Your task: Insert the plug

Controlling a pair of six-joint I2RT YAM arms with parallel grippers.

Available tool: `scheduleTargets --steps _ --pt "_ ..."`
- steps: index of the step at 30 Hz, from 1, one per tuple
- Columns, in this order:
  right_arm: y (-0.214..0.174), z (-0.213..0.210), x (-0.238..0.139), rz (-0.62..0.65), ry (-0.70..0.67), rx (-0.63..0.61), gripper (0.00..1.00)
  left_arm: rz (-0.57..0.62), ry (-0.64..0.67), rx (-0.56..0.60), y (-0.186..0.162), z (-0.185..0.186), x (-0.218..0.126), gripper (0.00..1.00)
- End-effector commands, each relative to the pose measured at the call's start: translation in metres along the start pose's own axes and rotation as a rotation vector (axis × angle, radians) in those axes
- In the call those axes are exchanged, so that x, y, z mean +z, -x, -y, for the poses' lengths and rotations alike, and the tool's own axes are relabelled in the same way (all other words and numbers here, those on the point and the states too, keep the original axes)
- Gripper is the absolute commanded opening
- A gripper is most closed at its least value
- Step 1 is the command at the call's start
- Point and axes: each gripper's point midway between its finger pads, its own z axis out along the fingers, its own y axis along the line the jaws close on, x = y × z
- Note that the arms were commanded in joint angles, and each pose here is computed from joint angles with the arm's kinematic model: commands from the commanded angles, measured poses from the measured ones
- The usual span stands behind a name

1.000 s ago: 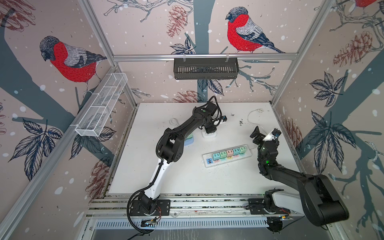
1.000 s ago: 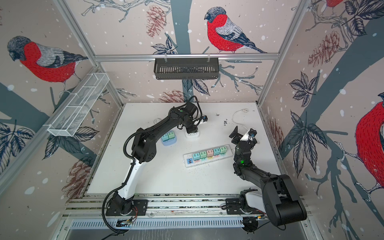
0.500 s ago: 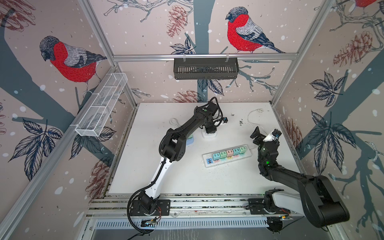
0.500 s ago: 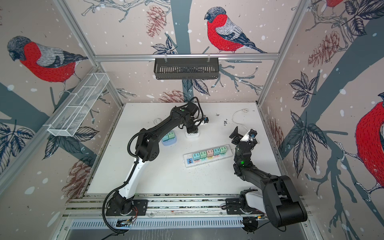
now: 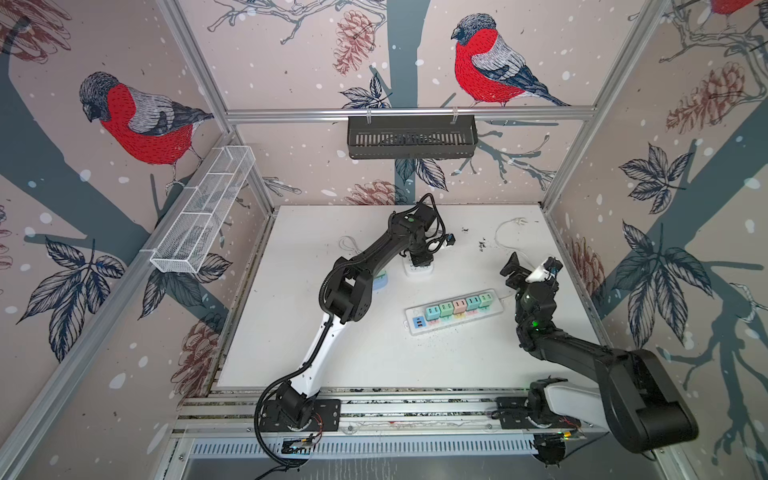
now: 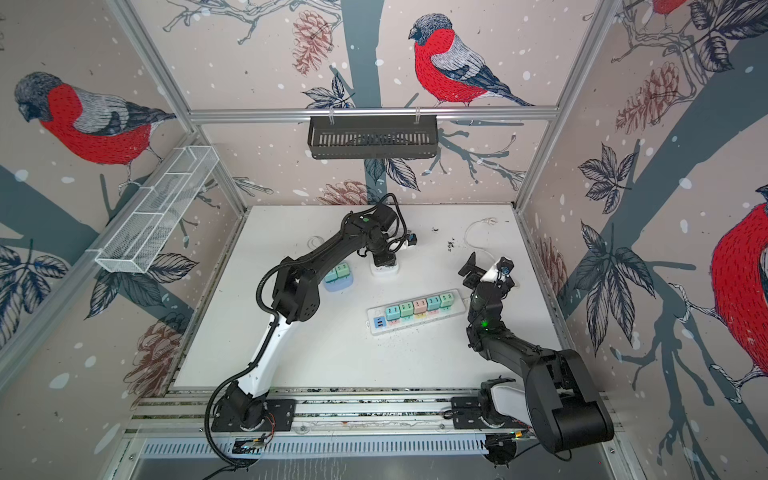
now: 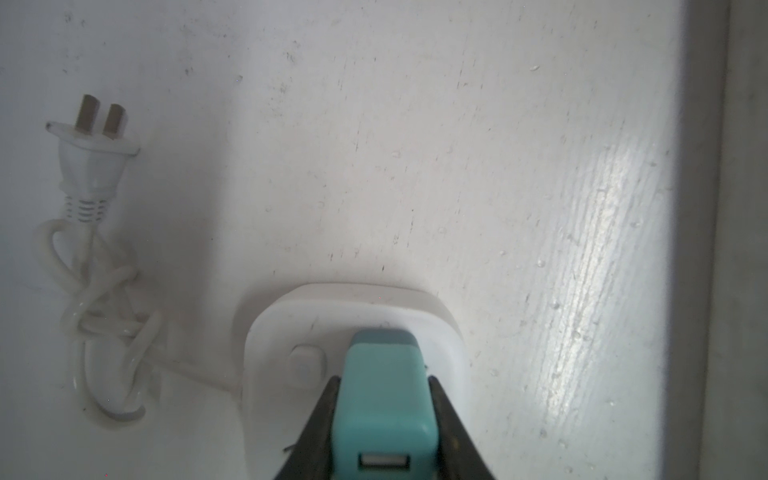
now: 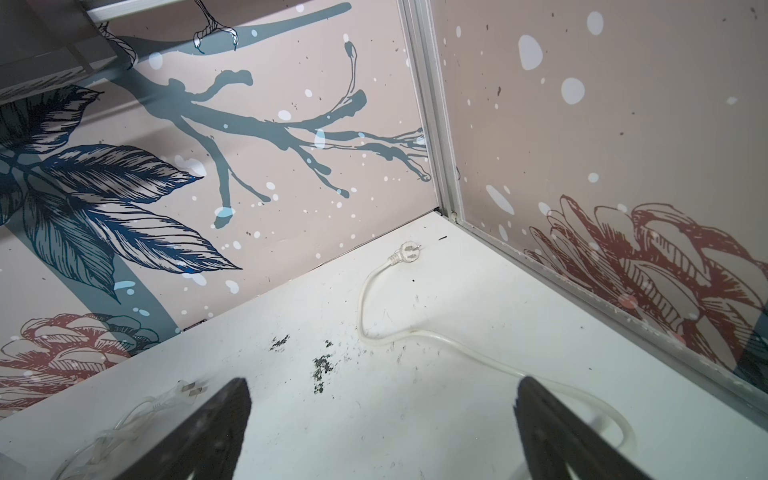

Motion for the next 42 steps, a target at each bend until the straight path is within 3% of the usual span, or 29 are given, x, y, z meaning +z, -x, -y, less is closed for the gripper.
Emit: scheduleTargets --steps 1,8,13,16,21,25,29,32,35,38,41,42 --pt "0.003 0.0 0.002 0.007 -0.008 -0.007 1.0 0.01 0.044 0.001 0.005 -0.006 -0.028 0.98" --pt "0.018 0.007 0.004 0.015 -0.034 0.016 1.0 0.24 0.082 0.029 0.043 0.008 -0.123 0.98" --pt "0.044 0.012 0.0 0.025 -0.044 0.071 1.0 0.447 0.311 -0.05 0.043 0.008 -0.204 0.99" --pt "0.061 0.015 -0.003 0.024 -0.067 0.137 1.0 0.657 0.515 -0.154 0.026 0.009 -0.262 0.98" --pt "0.094 0.0 -0.005 0.049 -0.004 0.188 1.0 0.945 0.968 -0.464 -0.075 0.017 -0.337 0.98" --pt "0.096 0.018 0.003 0.065 -0.11 0.076 1.0 0.986 1.115 -0.721 -0.174 0.018 -0.343 0.97" --pt "0.053 0.058 0.014 0.008 -0.233 -0.026 0.99 0.957 1.339 -1.078 -0.292 0.009 -0.331 0.97" --pt "0.019 0.071 0.016 -0.025 -0.195 -0.038 1.0 0.964 1.42 -1.225 -0.35 0.012 -0.308 0.97" --pt "-0.007 0.084 0.021 -0.065 -0.241 -0.106 1.0 0.899 1.435 -1.245 -0.366 0.002 -0.291 0.97" --pt "-0.026 0.086 0.031 -0.123 -0.25 -0.146 0.99 0.8 1.358 -1.256 -0.368 -0.022 -0.261 0.97" --pt "-0.033 0.079 0.038 -0.138 -0.218 -0.149 1.0 0.786 1.225 -1.174 -0.346 -0.037 -0.246 0.97" --pt "-0.035 0.073 0.039 -0.143 -0.186 -0.165 1.0 0.814 1.231 -1.195 -0.348 -0.034 -0.249 0.97"
